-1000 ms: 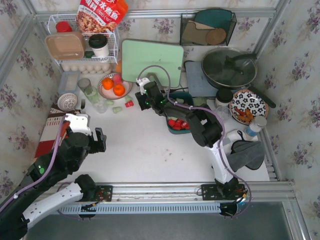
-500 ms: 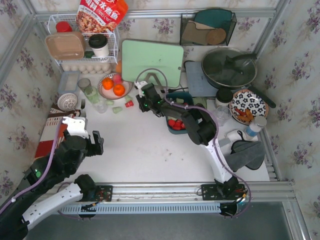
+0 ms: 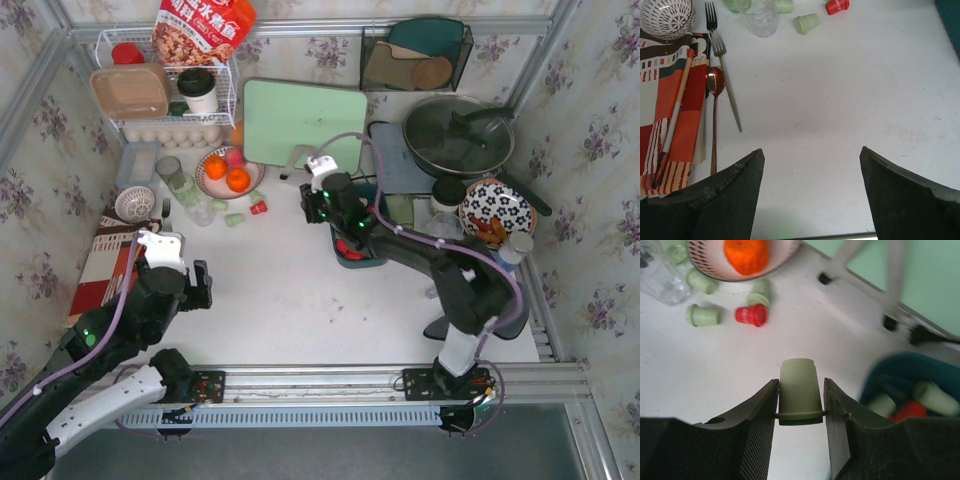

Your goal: Mix the coffee capsules in the storage basket

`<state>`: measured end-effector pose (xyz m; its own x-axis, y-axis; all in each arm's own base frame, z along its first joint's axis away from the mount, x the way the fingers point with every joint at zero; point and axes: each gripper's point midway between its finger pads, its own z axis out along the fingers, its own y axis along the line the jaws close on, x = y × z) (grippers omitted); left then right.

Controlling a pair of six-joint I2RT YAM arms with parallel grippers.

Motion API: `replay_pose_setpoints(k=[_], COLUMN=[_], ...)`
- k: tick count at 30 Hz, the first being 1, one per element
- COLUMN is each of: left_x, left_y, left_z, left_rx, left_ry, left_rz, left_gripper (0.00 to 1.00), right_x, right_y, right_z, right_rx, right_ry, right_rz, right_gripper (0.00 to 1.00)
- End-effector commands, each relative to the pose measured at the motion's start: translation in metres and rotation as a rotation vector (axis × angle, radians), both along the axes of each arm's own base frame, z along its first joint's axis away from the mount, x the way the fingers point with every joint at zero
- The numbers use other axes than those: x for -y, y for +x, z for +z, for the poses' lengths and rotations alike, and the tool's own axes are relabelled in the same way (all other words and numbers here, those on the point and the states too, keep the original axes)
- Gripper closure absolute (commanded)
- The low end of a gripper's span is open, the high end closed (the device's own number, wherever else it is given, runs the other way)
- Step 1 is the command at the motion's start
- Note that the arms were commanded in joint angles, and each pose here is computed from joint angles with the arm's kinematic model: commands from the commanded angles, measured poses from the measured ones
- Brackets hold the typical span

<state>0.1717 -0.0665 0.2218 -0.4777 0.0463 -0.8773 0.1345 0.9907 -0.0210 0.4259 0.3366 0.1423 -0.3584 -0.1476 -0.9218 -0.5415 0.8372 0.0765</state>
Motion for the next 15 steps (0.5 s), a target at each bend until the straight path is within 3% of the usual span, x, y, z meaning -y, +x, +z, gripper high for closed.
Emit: replay_pose_setpoints(k=[1, 5, 9, 15], left_x=[0.006, 0.010, 0.013, 0.016], left_y=[0.007, 0.013, 0.020, 0.031], left_z=[0.000, -0.008, -0.015, -0.015], left_rx=[0.006, -0.001, 0.015, 0.052], left_ry=[-0.002, 0.006, -0.012, -0.035], left_rz=[0.008, 0.024, 0.066, 0.113], left_gripper=[0.20, 0.17, 0.02, 0.01], right_x=[0.060, 0.123, 0.155, 0.155], right_y=[-0.009, -0.027, -0.036, -0.039], right_z=[0.025, 0.028, 0.006, -0.021], right_rx=[0.112, 0.154, 0.119, -0.017], right_ry=[0.014, 0.013, -0.012, 0.034], right_rz=[-0.225, -0.418, -0.470, -0.437], right_gripper=[0.81, 0.81, 0.79, 0.71])
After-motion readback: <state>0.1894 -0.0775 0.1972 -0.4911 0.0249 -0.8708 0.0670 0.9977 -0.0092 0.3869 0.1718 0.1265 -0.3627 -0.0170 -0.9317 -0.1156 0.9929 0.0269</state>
